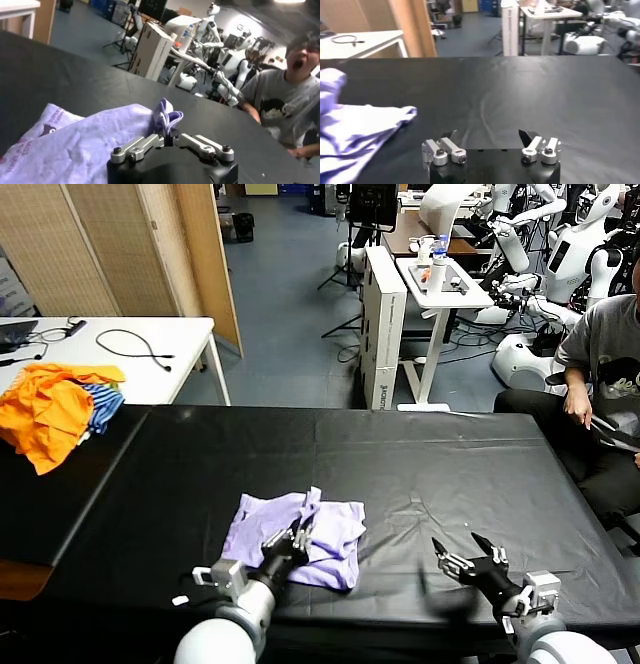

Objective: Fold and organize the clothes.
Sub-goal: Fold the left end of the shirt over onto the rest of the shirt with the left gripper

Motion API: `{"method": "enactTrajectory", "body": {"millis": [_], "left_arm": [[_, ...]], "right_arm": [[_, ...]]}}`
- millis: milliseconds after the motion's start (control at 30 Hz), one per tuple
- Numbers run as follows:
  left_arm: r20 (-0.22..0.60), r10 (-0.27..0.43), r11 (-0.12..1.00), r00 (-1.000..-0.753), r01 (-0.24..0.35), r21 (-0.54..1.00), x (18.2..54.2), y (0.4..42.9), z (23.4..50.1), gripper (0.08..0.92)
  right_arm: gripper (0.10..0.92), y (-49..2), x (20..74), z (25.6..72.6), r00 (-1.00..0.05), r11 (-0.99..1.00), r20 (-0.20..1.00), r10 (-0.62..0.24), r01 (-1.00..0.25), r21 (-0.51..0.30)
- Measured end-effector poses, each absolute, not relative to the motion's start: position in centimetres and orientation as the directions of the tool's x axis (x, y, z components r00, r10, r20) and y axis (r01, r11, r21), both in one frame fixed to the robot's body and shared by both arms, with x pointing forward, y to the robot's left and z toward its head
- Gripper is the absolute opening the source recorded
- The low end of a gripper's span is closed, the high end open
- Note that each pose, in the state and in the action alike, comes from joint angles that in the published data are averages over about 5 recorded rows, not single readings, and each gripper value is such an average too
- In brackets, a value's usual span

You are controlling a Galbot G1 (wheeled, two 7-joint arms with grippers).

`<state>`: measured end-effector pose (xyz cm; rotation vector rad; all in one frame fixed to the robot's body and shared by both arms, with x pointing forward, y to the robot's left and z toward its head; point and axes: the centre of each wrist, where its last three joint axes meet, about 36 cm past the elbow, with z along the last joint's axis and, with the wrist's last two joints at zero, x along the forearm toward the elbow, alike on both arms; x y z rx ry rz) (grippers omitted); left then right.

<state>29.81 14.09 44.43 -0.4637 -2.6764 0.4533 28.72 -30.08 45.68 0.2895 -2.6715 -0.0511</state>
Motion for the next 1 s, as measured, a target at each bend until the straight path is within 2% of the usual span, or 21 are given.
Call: {"method": "enactTrajectory", "body": {"millis": [133, 267, 433, 567, 733, 933, 1000], "left_arm": [[0.297, 0.397, 0.875, -0.869, 0.259, -0.41, 29.9, 14.3, 45.2, 0.698], [0.247, 0.371, 0.883, -0.895, 0.257, -0.394, 30.5, 15.6, 46.3, 0.876], [0.2, 0.273, 0.935, -0.941, 0.21, -0.287, 31.8, 18.9, 47.1, 0.906], [0.198, 0.189, 0.97, -0.962, 0.152, -0.19, 32.1, 21.6, 47.2, 0.907], [0.207, 0.118, 0.988, -0.971, 0.094, -0.12, 31.4, 22.9, 46.8, 0.907], [0.223, 0.076, 0.994, -0.972, 0.057, -0.094, 30.5, 23.1, 46.1, 0.907], [0.228, 0.067, 0.995, -0.971, 0.047, -0.093, 30.2, 23.2, 45.9, 0.907]], "right_arm": [[0.907, -29.4, 29.1, 45.9, -0.869, 0.966, 0.422, -0.258, -0.233, 0.111], [0.907, -28.3, 29.7, 46.1, -0.857, 0.952, 0.414, -0.308, -0.275, 0.137], [0.907, -26.0, 30.7, 45.8, -0.83, 0.922, 0.402, -0.388, -0.344, 0.18], [0.907, -23.7, 31.8, 45.3, -0.799, 0.893, 0.398, -0.45, -0.395, 0.216], [0.907, -21.4, 33.2, 44.5, -0.766, 0.861, 0.393, -0.509, -0.452, 0.233], [0.898, -19.5, 34.8, 43.7, -0.738, 0.835, 0.392, -0.55, -0.496, 0.238], [0.85, -19.1, 35.2, 43.5, -0.729, 0.829, 0.395, -0.559, -0.506, 0.239]]}}
